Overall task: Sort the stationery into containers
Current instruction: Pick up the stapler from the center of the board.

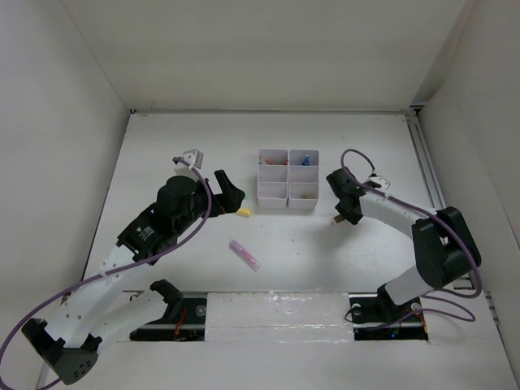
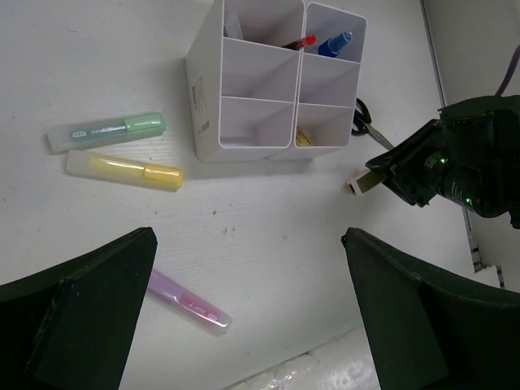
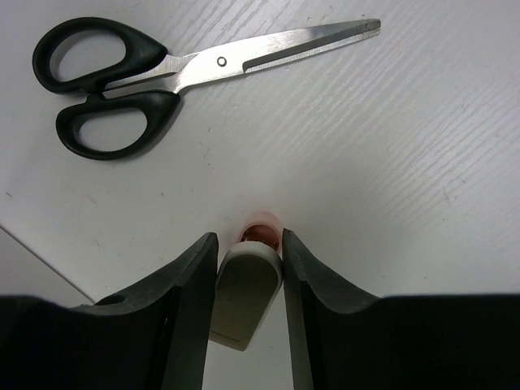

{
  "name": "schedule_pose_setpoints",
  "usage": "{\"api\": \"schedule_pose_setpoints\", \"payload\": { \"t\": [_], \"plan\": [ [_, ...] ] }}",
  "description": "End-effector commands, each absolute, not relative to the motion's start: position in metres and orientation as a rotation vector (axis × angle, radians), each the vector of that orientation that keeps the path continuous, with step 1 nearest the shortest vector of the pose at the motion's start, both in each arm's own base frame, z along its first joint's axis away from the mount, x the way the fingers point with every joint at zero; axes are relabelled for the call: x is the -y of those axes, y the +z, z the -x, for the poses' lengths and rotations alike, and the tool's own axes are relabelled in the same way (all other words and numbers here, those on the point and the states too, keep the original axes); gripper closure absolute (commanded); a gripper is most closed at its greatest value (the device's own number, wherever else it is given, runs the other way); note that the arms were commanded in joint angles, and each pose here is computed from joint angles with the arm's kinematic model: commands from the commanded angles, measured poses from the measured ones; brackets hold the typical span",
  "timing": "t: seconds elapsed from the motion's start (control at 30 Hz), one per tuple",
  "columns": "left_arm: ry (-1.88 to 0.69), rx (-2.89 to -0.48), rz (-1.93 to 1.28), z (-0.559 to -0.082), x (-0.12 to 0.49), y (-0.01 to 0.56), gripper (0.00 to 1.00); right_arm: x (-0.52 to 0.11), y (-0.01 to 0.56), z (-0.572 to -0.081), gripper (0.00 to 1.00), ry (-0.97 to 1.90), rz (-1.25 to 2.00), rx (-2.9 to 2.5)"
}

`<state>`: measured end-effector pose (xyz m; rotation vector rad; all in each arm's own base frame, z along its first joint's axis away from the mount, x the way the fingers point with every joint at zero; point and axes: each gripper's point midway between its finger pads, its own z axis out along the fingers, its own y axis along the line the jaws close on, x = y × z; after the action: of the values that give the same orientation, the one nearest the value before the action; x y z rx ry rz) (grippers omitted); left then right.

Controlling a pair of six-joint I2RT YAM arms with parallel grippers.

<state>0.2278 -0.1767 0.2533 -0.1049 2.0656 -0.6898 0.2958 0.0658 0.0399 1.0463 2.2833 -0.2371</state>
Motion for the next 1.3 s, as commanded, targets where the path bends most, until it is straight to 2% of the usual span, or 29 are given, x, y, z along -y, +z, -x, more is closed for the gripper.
{"api": "schedule_pose_setpoints", "payload": {
  "t": [0.0,0.03,0.07,0.2,0.53,0.9,1.0,1.1,1.27],
  "plan": [
    [-0.71,-2.027,0.09,-0.229,0.178,0.26,0.0,-0.069,0.042,-0.302,0.63,-0.226,-1.037,-2.294],
    [-0.71,-2.027,0.09,-0.229,0.178,0.26,0.0,-0.07,0.042,-0.301,0.72,-0.218,-1.039,-2.301],
    [-0.71,-2.027,0.09,-0.229,0.178,0.26,0.0,-0.07,0.042,-0.301,0.72,-0.218,-1.039,-2.301],
    [-0.715,-2.018,0.09,-0.228,0.177,0.263,0.0,-0.07,0.041,-0.301,1.0,-0.227,-1.038,-2.308],
    [-0.777,-2.041,-0.003,-0.225,0.194,0.258,0.0,-0.084,0.055,-0.294,1.0,-0.13,-0.94,-2.299],
    [-1.063,-2.031,-0.211,-0.208,0.243,0.246,0.0,-0.099,0.13,-0.293,1.0,0.098,-0.735,-2.162],
    [-1.151,-1.979,-0.275,-0.202,0.254,0.248,0.0,-0.117,0.143,-0.289,1.0,0.225,-0.611,-2.156],
    [-1.244,-1.915,-0.318,-0.196,0.264,0.254,0.0,-0.151,0.178,-0.282,1.0,0.463,-0.4,-2.098],
    [-1.294,-1.886,-0.367,-0.187,0.281,0.258,0.0,-0.175,0.239,-0.258,1.0,0.759,-0.276,-1.903]
  ]
}}
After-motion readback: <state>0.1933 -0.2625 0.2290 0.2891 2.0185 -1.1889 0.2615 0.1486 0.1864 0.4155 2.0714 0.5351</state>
